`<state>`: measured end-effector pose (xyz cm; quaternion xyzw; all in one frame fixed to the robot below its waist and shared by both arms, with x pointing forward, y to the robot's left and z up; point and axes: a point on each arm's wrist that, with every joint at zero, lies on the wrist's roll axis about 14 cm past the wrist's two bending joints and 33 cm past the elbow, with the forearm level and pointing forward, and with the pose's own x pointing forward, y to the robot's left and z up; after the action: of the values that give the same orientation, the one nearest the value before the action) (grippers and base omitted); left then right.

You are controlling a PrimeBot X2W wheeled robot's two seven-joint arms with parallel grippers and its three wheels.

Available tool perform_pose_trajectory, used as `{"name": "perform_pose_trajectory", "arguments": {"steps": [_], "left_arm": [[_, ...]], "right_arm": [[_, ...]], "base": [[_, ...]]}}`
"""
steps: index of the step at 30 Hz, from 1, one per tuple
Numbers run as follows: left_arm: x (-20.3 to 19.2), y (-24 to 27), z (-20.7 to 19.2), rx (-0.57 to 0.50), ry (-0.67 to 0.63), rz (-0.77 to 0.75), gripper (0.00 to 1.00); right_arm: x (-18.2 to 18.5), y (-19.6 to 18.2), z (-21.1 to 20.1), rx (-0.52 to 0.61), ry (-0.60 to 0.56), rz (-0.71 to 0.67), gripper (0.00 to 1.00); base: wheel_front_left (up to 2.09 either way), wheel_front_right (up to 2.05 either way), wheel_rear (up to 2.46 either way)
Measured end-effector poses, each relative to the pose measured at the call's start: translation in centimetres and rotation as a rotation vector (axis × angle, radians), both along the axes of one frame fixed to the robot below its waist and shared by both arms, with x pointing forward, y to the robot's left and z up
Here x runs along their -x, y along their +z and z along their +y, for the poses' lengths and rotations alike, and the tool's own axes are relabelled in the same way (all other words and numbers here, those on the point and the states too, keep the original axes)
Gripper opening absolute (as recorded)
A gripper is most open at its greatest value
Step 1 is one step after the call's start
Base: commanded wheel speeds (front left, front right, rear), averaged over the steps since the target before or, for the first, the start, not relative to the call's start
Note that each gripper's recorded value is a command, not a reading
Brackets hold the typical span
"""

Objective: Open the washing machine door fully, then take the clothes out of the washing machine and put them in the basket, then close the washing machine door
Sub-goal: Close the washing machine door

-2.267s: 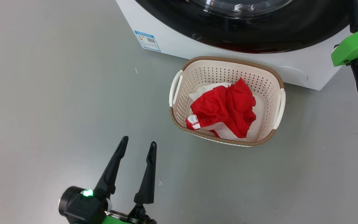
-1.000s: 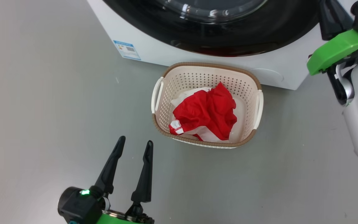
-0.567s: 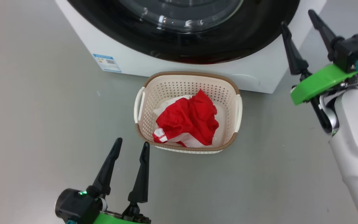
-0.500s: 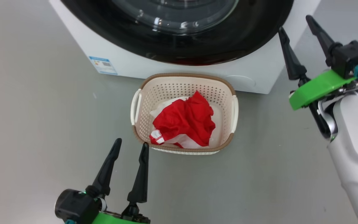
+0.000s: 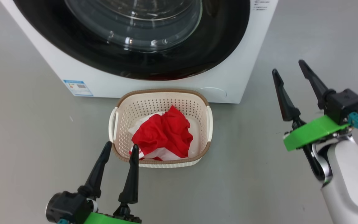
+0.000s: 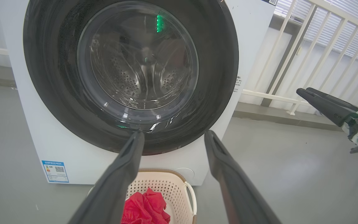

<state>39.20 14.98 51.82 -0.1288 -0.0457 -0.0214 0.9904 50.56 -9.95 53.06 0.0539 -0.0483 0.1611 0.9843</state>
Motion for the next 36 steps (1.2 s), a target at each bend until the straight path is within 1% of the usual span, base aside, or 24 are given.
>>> {"name": "perform_pose_trajectory", "arguments": {"steps": [18,29,36], "left_arm": [[1.5,1.1,-1.4,-0.011,-0.054,-0.031,1.00],[2.7,1.6,-0.3,-0.035,-0.020,-0.042,1.00],[4.0,2.0,0.5,-0.045,0.005,-0.052,1.00]], "right_arm": [[7.7,0.5,-5.3,-0.040,-0.165,0.005,1.00],[11.5,1.0,-6.8,-0.035,-0.215,-0.008,1.00],[13.7,0.7,-6.9,-0.034,-0.219,0.001,1.00]], "base": [[0.00,0.00,0.00],[0.00,0.00,0.00],[0.00,0.00,0.00]]}}
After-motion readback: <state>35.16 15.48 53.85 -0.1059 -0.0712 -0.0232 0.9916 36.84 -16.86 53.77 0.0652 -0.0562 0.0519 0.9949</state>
